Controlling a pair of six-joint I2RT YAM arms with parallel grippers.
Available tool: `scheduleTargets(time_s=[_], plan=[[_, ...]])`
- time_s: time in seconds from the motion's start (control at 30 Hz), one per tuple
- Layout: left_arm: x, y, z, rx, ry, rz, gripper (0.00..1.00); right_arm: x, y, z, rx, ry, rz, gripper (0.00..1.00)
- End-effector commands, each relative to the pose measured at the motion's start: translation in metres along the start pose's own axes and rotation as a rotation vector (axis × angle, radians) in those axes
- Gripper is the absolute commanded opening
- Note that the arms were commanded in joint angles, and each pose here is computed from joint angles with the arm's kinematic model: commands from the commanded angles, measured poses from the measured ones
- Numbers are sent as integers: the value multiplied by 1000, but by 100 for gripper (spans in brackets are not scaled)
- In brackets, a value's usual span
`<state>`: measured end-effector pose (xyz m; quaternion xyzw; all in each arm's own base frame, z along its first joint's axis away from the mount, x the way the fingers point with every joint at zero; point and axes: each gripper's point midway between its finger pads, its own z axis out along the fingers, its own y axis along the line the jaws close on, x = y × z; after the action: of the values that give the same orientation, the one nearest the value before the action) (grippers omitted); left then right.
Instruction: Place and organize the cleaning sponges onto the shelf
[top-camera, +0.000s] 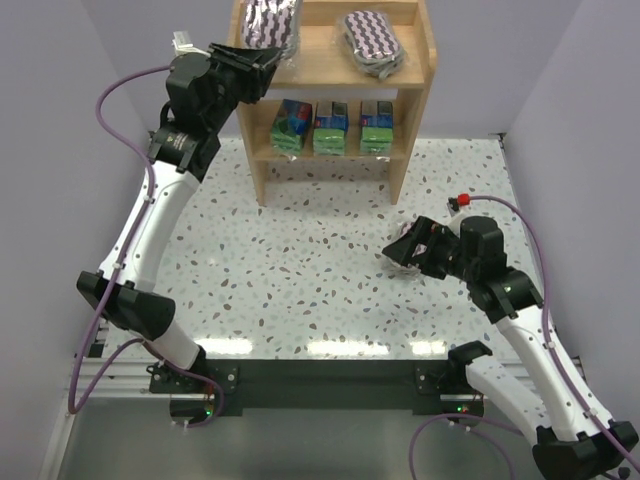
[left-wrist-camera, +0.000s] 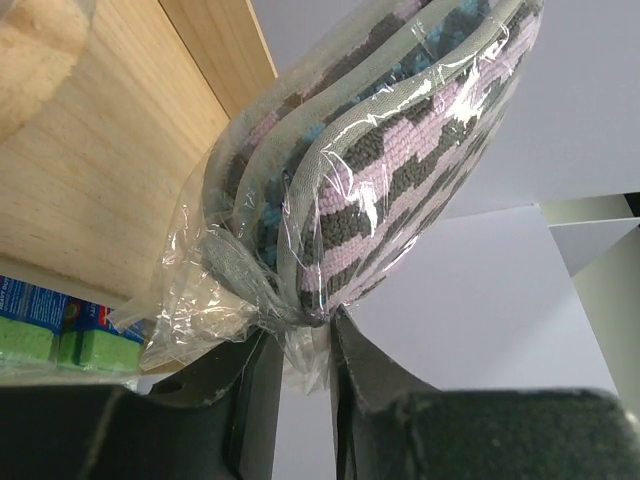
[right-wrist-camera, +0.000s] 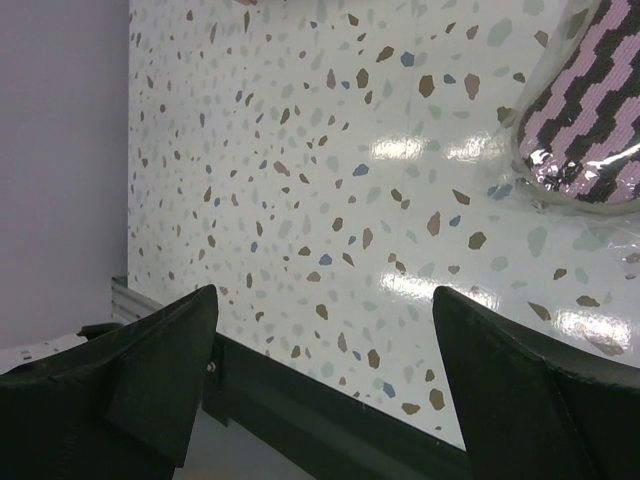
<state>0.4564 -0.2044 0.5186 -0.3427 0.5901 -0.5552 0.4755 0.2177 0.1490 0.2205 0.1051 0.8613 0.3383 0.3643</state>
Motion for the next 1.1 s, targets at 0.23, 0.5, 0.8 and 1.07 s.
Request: scheduleTargets(time_s=[0.23,0.5,0.8,1.07], plan=[[-13,-1,1,19,-33,-38,55,-11,21,-13,-60,-14,-38,92],[-20,-9,-2,56,-74,-13,56,-14,22,-14,-51,-24,-43,92],[-20,5,12,30,-47,15,53,-13,22,-17,-52,-25,-39,92],[-10,18,24,25,17,11,23,-10,18,-17,-43,-21,-31,92]])
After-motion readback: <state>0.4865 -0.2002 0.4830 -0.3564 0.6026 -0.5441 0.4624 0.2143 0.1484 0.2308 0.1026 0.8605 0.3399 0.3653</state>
